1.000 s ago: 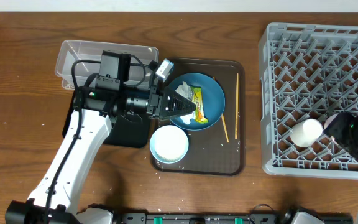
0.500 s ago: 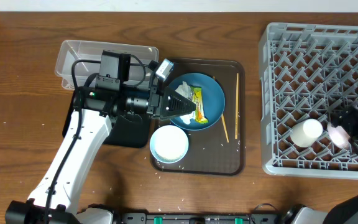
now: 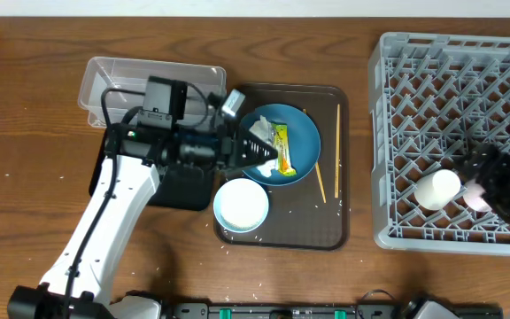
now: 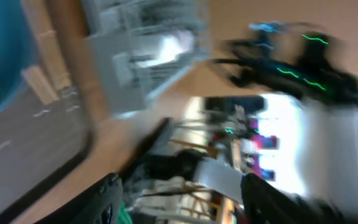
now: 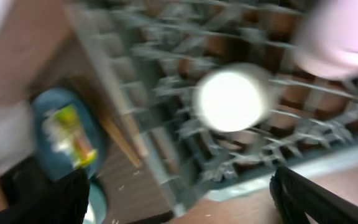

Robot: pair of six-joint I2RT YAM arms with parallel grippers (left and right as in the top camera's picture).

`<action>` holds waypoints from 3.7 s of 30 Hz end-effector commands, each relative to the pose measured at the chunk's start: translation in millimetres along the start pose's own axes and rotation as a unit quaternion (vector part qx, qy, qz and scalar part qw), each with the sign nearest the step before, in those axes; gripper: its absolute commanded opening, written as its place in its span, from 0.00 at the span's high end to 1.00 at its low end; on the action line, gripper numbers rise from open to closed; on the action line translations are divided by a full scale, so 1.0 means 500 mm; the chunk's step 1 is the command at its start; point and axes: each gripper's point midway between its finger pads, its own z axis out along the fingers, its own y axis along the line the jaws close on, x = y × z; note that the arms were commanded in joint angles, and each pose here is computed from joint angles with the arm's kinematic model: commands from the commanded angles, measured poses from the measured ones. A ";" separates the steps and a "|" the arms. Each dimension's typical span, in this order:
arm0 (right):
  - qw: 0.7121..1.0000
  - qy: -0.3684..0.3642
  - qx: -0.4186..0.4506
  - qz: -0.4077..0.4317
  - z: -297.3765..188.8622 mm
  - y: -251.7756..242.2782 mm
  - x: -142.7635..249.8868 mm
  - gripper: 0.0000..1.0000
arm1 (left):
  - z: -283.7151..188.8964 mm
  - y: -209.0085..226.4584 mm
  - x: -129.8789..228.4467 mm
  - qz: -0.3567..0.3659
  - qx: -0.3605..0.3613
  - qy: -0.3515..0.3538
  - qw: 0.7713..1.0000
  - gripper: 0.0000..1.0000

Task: Sort waste into correct bins and load items into the dishwasher rack
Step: 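Grasp the light blue rice bowl with the left gripper and lift it, then tip the bowl over the black tray to pour out the rice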

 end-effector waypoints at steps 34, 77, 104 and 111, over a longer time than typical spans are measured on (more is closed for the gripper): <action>0.988 -0.039 -0.080 -0.128 -0.082 0.135 0.088 0.18 | 0.161 0.391 0.118 0.070 -0.553 0.048 0.829 0.88; 0.987 -0.049 -0.083 -0.132 -0.083 0.139 0.079 0.14 | -0.165 0.145 -0.070 -0.024 0.019 -0.093 0.995 0.94; 0.986 -0.050 -0.083 -0.132 -0.083 0.139 0.079 0.12 | -0.273 0.237 -0.099 -0.077 0.127 -0.200 0.968 0.94; 0.987 -0.049 -0.083 -0.132 -0.083 0.139 0.079 0.12 | -0.270 0.241 -0.096 -0.070 0.124 -0.201 0.969 0.94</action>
